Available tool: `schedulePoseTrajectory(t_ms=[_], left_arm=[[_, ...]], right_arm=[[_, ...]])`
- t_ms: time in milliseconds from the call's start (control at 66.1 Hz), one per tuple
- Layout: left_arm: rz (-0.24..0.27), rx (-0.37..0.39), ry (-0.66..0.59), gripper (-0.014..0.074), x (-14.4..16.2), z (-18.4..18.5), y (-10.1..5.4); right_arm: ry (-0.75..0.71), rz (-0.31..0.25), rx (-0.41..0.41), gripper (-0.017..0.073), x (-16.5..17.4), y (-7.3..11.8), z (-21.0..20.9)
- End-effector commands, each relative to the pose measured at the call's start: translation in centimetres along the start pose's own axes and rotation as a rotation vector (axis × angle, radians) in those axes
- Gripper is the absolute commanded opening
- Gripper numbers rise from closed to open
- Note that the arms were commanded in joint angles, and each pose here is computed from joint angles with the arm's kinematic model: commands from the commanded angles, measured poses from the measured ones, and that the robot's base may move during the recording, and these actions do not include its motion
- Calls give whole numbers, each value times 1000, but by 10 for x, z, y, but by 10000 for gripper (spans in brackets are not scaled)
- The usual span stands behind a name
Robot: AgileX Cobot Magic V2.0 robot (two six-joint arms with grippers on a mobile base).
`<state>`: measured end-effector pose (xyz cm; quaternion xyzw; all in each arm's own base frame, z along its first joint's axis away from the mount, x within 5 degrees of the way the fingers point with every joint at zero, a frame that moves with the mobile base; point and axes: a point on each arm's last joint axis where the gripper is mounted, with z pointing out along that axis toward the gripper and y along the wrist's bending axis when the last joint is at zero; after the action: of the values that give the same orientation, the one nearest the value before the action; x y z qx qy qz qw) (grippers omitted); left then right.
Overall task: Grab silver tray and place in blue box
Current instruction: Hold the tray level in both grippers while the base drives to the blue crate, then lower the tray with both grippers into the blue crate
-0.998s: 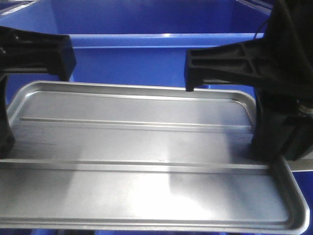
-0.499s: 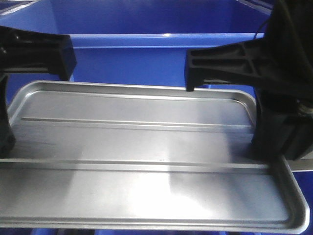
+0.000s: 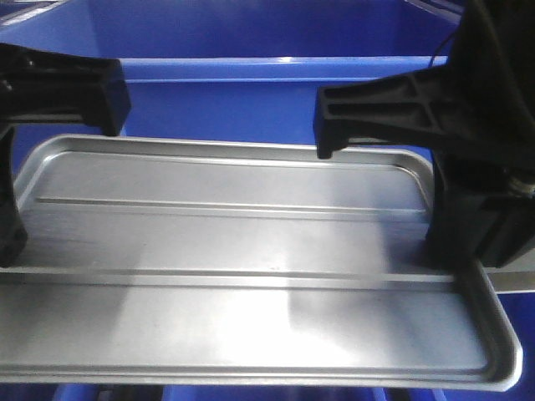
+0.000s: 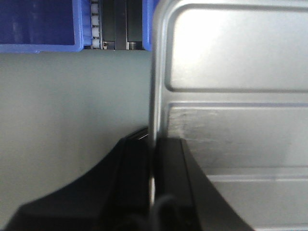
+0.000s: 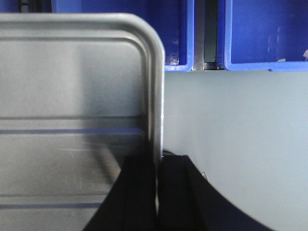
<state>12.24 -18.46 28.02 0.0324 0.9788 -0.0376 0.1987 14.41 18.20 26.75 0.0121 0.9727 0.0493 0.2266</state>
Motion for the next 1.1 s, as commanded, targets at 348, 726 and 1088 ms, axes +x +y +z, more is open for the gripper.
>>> schedulePoseTrajectory(t_ms=[348, 726, 1088], left_arm=[[-2, 237, -172, -8, -42, -57, -23], [40, 294, -356, -8, -109, -97, -18], [45, 289, -484, -8, -186, -93, -17]], right_arm=[[-172, -80, -171, 62, -53, 19, -71], [-325, -59, -214, 62, -111, 3, -106], [-425, -86, -269, 62, -185, 22, -96]])
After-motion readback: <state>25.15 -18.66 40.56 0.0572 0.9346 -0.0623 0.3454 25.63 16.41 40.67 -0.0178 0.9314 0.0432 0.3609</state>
